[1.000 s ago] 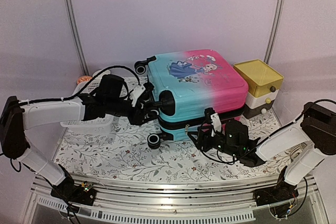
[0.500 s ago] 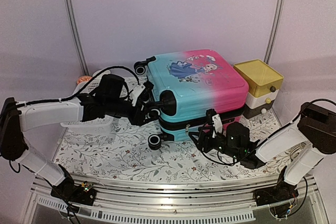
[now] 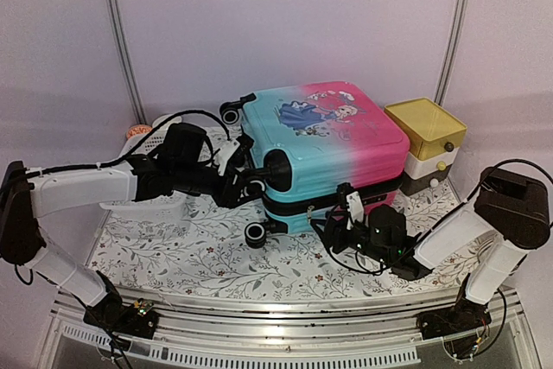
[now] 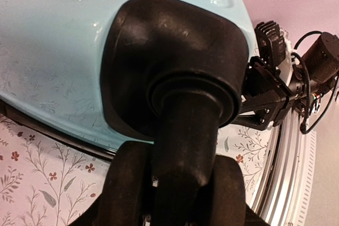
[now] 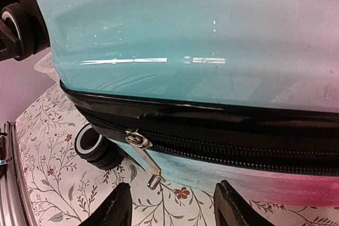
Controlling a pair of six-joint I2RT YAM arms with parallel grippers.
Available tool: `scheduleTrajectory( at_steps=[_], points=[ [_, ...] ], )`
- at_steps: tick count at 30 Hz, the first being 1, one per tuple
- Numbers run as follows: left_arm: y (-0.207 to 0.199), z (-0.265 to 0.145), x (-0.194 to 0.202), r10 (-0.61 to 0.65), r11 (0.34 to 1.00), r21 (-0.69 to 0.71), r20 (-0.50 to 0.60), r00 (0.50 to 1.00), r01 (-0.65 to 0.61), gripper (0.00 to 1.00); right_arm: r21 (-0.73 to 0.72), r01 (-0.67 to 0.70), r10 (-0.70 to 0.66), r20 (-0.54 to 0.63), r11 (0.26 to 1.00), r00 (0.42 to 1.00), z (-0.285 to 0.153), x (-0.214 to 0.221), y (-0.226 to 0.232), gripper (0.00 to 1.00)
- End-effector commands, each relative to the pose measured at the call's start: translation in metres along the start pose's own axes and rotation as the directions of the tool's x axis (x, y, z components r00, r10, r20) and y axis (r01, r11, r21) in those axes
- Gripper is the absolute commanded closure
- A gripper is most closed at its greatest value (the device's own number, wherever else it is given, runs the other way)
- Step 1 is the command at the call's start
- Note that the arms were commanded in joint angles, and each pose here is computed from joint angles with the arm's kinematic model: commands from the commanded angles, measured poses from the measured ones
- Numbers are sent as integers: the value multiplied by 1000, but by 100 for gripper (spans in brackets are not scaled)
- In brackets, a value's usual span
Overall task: Open, take out, and arrange the luggage
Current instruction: Hold the luggage at the center of the board.
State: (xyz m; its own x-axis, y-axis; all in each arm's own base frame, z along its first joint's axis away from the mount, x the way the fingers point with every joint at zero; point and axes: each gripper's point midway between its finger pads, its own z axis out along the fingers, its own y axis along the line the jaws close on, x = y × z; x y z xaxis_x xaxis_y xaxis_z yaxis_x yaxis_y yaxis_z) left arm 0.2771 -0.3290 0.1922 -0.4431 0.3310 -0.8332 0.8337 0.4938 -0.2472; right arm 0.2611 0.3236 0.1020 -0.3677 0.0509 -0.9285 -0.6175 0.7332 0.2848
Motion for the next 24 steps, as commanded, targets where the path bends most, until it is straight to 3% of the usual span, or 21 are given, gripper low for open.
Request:
scheduleTrajectory(
  at_steps=[1,8,16,24],
  points=[
    [-37,-38,-90,95,992,50,278,956,-113,82,-6,16,-16,58,1000,998,7,-11,6,46],
    [-40,-41,-92,86,992,65,290,953,-109,82,26,7,-9,92,1000,996,18,-12,3,47],
    [-60,-30,-92,53,980,169,300,952,-108,82,88,93,-113,251,992,961,-6,-14,1,57],
    [-79,-24,-89,80,967,210,295,952,-146,82,118,100,-128,258,988,958,-6,-7,-7,53]
  ],
)
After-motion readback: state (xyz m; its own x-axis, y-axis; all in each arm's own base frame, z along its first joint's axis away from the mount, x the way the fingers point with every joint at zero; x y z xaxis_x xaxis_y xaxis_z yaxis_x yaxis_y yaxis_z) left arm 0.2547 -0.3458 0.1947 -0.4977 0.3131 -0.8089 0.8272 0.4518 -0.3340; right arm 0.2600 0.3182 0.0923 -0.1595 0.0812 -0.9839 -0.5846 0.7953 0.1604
